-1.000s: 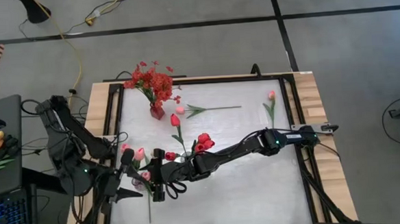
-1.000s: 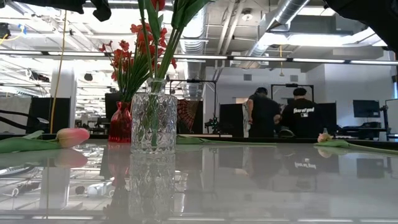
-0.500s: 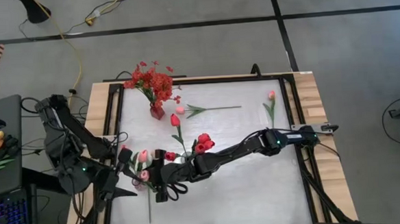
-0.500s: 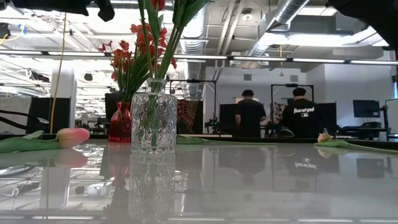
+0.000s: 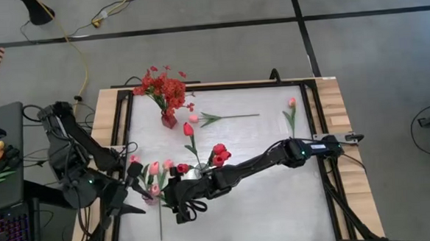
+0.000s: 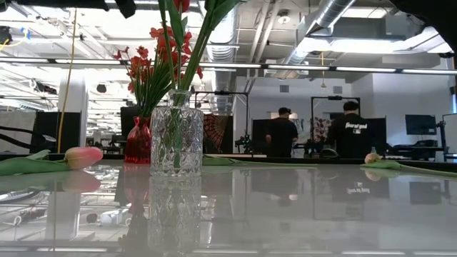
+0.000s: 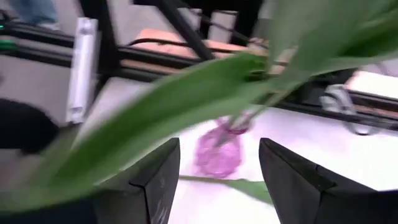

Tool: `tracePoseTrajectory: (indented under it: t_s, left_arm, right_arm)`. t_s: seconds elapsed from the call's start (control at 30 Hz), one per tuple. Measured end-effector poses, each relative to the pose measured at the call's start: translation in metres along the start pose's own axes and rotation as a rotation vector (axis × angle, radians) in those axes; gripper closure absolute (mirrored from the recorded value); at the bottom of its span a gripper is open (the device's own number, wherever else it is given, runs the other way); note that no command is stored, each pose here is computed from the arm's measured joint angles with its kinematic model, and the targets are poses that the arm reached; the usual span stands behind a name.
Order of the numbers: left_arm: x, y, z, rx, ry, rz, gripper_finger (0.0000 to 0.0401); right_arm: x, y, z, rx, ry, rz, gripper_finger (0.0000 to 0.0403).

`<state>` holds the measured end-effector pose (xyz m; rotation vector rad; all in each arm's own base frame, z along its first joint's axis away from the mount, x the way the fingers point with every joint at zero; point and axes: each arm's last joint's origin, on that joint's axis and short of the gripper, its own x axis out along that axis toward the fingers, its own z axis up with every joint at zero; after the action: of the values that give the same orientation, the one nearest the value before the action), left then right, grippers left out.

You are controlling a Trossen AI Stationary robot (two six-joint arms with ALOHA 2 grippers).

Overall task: Sort flowers into vase by color
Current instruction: Put the pink flower into the purple vase

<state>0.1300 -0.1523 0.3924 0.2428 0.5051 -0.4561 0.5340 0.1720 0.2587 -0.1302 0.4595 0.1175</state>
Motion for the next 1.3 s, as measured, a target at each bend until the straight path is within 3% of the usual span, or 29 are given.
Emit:
tracePoseTrajectory:
  t_s: [0.53,0.8,1.03,1.3]
  left_arm:
    - [-0.041,0.017,-0.002,-0.054,-0.117,-0.071,0.0219]
    - [-0.056,0.024,-0.004,-0.051,-0.163,-0.069,0.0219]
    - [-0.064,0.031,-0.006,-0.003,-0.196,0.031,0.0219]
    - [-0.076,0.049,-0.009,-0.029,-0.228,0.223,0.0219]
  right_arm:
    - [-0.014,0.040,-0.016,0.150,0.197,0.095,0.0156]
    - [-0.030,0.075,-0.035,0.230,0.401,0.170,0.0159]
    - [-0.046,0.095,-0.053,0.210,0.588,0.140,0.0188]
    - [-0.061,0.080,-0.071,0.159,0.821,-0.010,0.0226]
